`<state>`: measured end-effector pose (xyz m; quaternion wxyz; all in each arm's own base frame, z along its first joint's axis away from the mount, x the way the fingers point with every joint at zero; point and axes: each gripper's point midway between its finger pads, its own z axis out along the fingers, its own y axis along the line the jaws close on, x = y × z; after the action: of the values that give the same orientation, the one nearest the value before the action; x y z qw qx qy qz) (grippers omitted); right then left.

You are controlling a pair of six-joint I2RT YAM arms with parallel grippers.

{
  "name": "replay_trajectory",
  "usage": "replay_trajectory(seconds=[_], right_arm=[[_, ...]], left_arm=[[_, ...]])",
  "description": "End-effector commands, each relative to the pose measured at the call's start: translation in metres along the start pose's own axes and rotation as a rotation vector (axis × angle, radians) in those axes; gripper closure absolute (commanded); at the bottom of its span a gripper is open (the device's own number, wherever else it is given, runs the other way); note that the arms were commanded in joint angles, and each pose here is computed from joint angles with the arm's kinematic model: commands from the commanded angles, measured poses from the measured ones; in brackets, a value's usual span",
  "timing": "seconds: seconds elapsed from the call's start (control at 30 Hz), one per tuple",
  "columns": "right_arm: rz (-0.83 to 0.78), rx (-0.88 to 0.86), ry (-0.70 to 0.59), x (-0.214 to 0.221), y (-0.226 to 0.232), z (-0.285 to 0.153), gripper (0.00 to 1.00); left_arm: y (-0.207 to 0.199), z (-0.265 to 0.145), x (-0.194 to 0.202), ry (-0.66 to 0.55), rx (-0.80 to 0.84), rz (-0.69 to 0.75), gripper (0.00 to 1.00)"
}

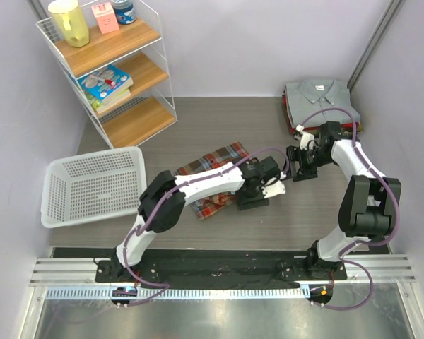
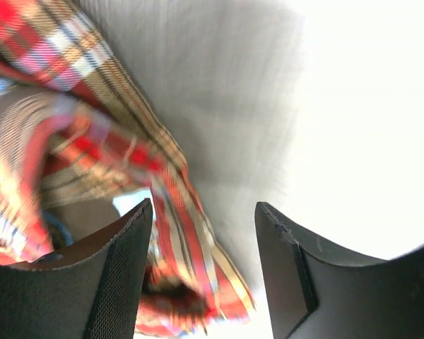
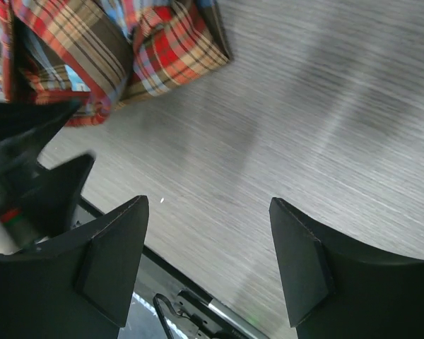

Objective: Fold and stack the long sleeve shirts
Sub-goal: Fold the shirt

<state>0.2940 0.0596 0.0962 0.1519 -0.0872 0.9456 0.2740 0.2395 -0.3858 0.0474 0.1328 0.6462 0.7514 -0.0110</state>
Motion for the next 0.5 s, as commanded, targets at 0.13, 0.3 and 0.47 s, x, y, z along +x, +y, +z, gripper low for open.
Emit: replay_trajectory(seconds=[0.13,0.3,0.47], right_arm=[[-0.014,-0.063,-0.053,0.000,0.023,-0.014,0.25],[0.017,-0.115,-0.055,0.001,0.031,-0.011,0.27],[0.072,-0.157,-0.027,0.012,0.032,0.000,0.29]], left_arm=[[0.046,-0.126,0.009,-0.280,0.111,-0.123,0.38],[0.097,-0.101,0.075,-0.174,0.059,-0.111,0.51],[0.099,-0.051,0.120,-0.059,0.037,-0.039,0.62]])
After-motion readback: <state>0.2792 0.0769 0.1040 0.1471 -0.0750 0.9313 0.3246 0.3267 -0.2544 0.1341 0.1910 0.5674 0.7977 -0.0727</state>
